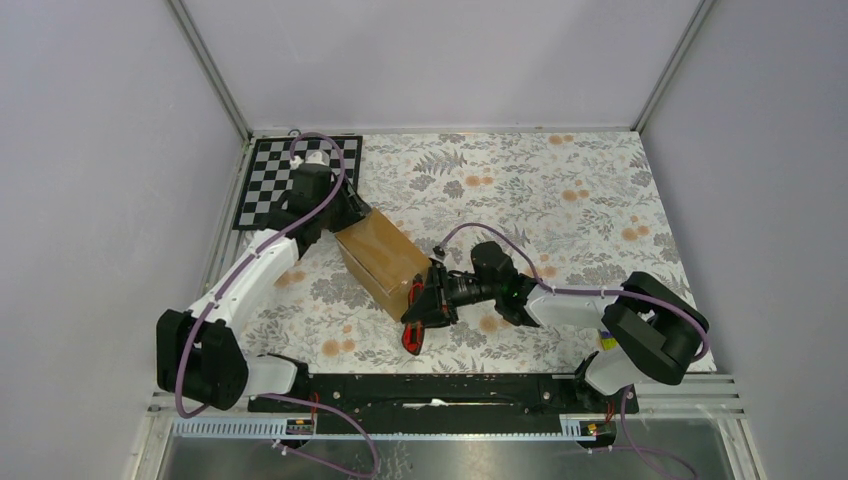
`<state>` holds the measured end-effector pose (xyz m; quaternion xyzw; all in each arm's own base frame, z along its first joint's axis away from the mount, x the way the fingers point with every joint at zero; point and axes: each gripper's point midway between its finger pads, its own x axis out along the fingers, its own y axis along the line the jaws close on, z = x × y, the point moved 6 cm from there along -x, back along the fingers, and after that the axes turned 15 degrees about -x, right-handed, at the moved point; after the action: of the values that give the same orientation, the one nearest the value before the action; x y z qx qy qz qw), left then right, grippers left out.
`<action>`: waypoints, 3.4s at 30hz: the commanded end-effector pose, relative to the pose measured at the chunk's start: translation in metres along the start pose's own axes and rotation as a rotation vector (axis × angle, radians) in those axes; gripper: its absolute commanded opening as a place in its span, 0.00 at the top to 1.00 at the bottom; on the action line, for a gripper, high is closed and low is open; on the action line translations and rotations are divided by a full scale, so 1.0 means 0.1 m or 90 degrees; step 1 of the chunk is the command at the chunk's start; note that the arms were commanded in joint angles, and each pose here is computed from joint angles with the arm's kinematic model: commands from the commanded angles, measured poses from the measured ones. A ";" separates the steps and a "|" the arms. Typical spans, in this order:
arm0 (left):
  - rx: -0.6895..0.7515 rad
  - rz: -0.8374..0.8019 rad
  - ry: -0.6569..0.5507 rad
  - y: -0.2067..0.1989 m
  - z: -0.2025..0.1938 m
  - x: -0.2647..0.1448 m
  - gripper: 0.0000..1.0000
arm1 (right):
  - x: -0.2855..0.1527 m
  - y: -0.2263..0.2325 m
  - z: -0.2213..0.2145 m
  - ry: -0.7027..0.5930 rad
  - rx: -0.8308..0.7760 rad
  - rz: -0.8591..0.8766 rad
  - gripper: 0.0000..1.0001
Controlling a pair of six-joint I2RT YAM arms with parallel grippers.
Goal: Unpack the express box
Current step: Cut the express box at the center of the board.
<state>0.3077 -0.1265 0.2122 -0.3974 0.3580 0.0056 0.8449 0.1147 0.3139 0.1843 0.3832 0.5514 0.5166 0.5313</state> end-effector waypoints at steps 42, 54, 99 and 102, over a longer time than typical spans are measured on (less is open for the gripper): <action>-0.124 -0.171 0.182 0.00 -0.84 -0.82 0.25 | -0.07 0.20 0.06 0.060 -0.093 0.069 1.00; -0.168 -0.154 0.178 -0.06 -0.99 -0.80 0.44 | -0.05 0.18 -0.02 0.101 -0.110 0.057 1.00; -0.095 -0.100 0.151 -0.11 -0.95 -0.86 0.39 | -0.30 0.13 -0.28 0.111 -0.146 0.002 1.00; -0.089 -0.103 0.161 -0.14 -0.96 -0.86 0.37 | -0.29 0.10 -0.25 0.115 -0.158 -0.039 1.00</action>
<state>0.1817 -0.1671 0.2066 -0.4729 0.4504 -0.0400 0.7563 0.0967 0.2833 0.1821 0.2869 0.5647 0.5570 0.5372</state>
